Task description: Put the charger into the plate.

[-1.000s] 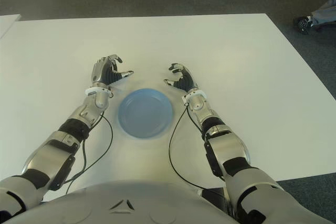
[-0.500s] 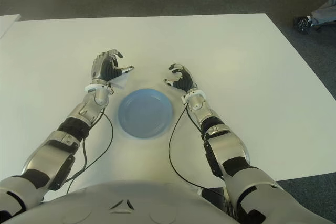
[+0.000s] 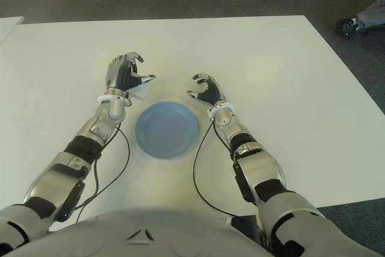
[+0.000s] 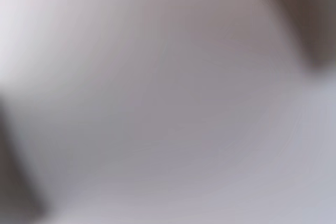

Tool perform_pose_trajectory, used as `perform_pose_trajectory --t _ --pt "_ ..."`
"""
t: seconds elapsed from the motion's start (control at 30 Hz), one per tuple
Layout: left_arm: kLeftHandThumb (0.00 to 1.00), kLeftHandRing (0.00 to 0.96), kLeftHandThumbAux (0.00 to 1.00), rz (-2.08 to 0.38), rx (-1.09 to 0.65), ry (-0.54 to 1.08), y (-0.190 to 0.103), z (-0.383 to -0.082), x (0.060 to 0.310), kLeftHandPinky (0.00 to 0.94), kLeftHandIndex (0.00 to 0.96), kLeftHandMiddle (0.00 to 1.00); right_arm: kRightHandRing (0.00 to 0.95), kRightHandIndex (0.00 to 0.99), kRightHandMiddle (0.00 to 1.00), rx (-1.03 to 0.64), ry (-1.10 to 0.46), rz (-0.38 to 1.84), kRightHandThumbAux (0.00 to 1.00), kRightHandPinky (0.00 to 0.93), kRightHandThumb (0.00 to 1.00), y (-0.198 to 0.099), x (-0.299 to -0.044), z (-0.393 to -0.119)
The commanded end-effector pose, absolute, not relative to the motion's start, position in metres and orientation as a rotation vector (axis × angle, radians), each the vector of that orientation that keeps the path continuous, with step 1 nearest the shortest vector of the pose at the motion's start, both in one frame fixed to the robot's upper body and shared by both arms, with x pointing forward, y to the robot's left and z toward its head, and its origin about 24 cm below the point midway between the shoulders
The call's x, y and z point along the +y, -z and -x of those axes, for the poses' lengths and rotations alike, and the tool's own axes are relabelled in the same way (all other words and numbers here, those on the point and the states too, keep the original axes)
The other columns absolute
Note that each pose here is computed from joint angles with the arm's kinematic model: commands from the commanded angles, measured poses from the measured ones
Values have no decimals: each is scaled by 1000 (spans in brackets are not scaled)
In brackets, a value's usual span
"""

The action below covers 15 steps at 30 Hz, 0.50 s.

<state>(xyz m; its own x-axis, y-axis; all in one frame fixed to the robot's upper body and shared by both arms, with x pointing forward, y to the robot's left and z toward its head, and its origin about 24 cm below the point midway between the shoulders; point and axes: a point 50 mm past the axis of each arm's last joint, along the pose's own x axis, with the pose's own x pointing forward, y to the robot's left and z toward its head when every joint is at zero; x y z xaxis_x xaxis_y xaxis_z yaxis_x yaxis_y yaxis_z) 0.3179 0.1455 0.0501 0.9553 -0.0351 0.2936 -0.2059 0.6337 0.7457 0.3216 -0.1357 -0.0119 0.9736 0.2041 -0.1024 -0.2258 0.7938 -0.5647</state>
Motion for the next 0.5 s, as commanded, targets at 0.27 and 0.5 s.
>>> perform_pose_trajectory --t 0.27,0.5 --pt "751 866 696 -909 -306 -76 -56 -315 146 871 443 875 221 279 224 346 -312 690 800 229 122 72 -141 -276" --pt "751 867 695 -920 -315 -53 -58 -314 143 873 443 874 185 272 204 352 -316 705 795 144 114 72 -140 -276"
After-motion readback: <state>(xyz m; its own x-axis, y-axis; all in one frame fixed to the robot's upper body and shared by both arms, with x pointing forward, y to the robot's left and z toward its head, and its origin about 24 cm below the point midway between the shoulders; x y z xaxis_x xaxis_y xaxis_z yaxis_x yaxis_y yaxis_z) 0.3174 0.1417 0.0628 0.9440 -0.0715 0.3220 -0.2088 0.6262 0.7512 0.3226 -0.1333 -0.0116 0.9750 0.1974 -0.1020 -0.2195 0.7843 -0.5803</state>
